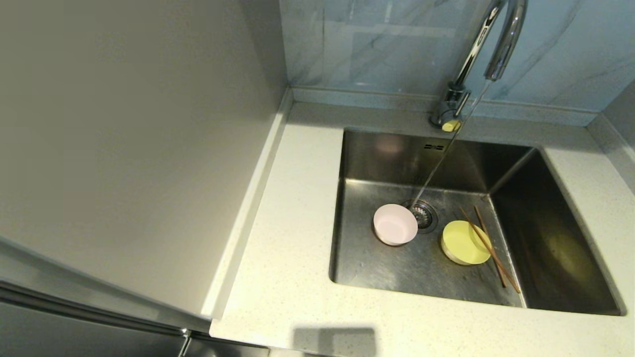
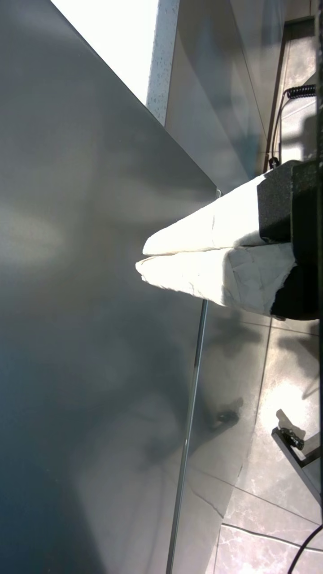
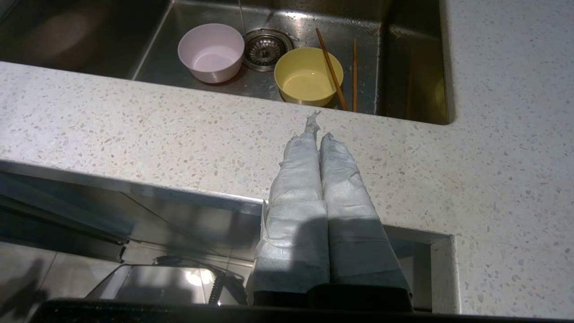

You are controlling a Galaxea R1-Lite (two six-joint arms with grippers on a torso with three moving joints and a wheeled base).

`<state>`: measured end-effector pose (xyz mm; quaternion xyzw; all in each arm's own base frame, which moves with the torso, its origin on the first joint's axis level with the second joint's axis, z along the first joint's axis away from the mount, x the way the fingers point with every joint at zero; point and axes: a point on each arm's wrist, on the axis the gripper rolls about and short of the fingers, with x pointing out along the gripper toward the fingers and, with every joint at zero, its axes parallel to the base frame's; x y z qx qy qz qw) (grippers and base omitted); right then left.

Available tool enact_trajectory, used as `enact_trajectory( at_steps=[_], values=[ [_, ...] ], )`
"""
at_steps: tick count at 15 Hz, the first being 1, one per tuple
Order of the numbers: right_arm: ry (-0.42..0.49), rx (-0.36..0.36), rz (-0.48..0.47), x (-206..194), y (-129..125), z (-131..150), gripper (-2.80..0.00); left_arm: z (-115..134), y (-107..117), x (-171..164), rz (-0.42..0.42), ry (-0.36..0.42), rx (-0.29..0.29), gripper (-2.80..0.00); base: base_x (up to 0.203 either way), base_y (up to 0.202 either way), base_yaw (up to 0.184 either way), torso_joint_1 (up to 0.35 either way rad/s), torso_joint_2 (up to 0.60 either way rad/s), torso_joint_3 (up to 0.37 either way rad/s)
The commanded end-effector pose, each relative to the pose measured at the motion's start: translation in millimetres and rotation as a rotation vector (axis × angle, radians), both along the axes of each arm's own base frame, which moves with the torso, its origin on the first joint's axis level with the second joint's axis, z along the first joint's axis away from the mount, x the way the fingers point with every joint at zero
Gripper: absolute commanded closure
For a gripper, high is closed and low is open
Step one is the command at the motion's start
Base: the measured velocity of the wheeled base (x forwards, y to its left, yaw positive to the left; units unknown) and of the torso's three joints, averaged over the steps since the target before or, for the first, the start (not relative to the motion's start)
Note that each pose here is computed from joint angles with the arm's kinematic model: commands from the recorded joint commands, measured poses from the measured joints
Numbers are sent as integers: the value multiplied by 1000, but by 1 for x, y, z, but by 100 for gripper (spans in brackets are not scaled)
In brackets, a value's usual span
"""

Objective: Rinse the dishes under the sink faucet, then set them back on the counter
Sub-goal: Wait for the water to rinse the bowl

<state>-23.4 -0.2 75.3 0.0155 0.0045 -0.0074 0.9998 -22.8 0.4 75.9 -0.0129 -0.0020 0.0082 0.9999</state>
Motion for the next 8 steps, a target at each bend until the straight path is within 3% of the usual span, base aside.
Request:
enact_trajectory(
  at_steps=[1,8],
  values=[
    [2,1,-1,0,0,0,0,0,0,0,0,-4,0,0,0,0,0,0,0,0],
    [2,0,-1,0,0,0,0,0,0,0,0,-4,0,0,0,0,0,0,0,0]
  ],
)
